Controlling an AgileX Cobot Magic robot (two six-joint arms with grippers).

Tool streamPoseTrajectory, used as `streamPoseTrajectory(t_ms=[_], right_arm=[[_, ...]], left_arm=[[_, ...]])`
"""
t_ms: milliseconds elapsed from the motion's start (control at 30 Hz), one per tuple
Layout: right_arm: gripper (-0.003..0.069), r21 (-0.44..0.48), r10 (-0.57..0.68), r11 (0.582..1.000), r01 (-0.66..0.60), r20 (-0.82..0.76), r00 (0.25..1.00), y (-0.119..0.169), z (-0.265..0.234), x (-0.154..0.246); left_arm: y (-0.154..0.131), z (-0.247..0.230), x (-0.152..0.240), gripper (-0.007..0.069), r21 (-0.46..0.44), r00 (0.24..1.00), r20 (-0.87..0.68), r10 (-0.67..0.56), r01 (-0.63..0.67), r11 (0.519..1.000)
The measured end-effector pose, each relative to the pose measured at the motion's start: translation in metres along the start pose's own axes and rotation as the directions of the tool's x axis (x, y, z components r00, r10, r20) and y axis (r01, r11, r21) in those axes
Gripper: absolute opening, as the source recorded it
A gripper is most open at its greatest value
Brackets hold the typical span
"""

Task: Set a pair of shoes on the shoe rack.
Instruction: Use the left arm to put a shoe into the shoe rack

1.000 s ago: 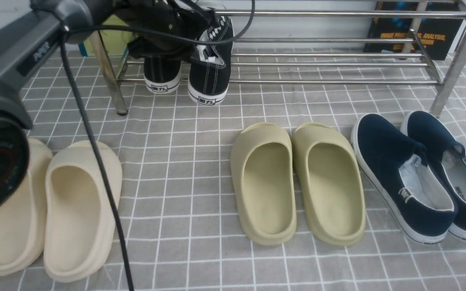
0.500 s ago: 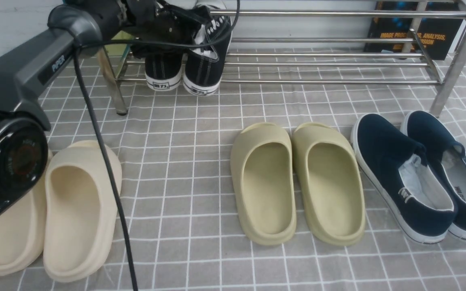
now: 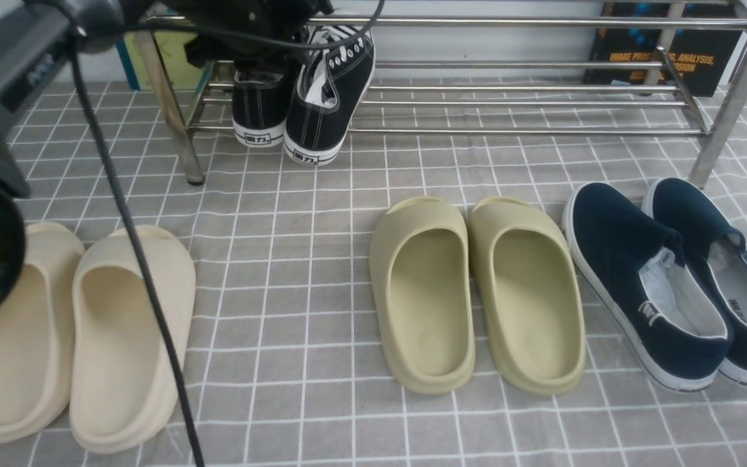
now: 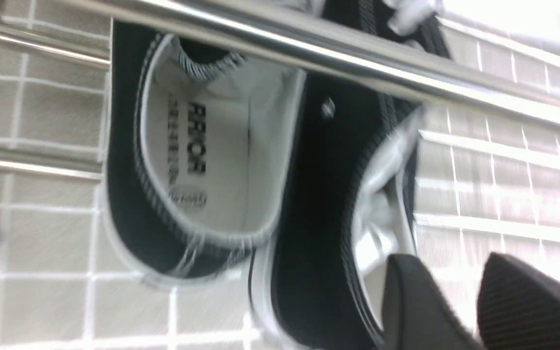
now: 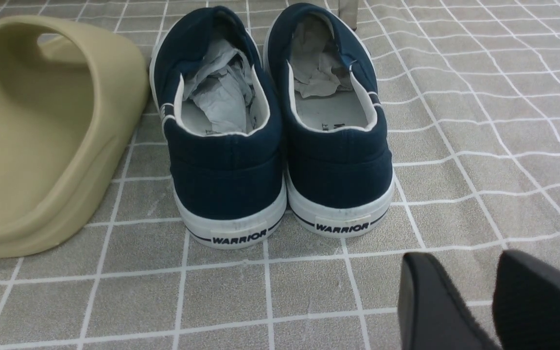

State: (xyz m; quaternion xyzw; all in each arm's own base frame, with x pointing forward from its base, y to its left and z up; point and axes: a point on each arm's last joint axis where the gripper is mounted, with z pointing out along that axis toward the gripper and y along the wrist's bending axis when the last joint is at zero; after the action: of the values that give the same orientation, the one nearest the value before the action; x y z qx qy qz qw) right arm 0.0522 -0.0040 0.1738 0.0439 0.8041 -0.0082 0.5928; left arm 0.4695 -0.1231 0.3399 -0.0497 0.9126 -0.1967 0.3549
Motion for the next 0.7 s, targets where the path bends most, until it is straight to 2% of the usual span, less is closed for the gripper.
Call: streamPoseTrajectory(t_ms=[100,133,233,300,467,567,700], right_arm=[[0.0239,0.000,-0.001,1.000,0.001,0.000,1.000,0.000,0.000,0.000],[0.0239,0.000,-0.001,1.000,0.001,0.000,1.000,0.000,0.000,0.000],[0.0239,0.000,-0.001,1.000,0.001,0.000,1.000,0.000,0.000,0.000],[0.0239,0.000,-0.001,1.000,0.001,0.000,1.000,0.000,0.000,0.000],[0.0239,0.001,-0.002,1.000,0.002,0.000,1.000,0.000,0.000,0.000],[0.0239,0.001,-0.004,1.000,0.004,0.000,1.000,0.000,0.000,0.000],[0.0239,0.001,-0.004,1.000,0.004,0.000,1.000,0.000,0.000,0.000]], left_arm=[[-0.002,-0.013,0.001,0.0124,-0.009,0.998,-0.039,0.055,-0.056,0.998],[-0.001,-0.015,0.006,0.0053,-0.023,0.991,-0.098,0.089,-0.092,0.995],[0.004,-0.008,0.015,-0.0014,-0.038,0.978,-0.178,0.109,-0.118,0.992],[0.008,0.001,0.022,-0.0013,-0.047,0.969,-0.219,0.111,-0.124,0.991],[0.029,0.062,0.051,-0.0013,-0.065,0.934,-0.352,0.060,-0.088,0.994],[0.034,0.089,0.059,-0.0013,-0.037,0.939,-0.342,0.020,-0.034,0.999],[0.032,0.097,0.060,-0.0013,-0.003,0.947,-0.320,-0.015,0.015,1.000]])
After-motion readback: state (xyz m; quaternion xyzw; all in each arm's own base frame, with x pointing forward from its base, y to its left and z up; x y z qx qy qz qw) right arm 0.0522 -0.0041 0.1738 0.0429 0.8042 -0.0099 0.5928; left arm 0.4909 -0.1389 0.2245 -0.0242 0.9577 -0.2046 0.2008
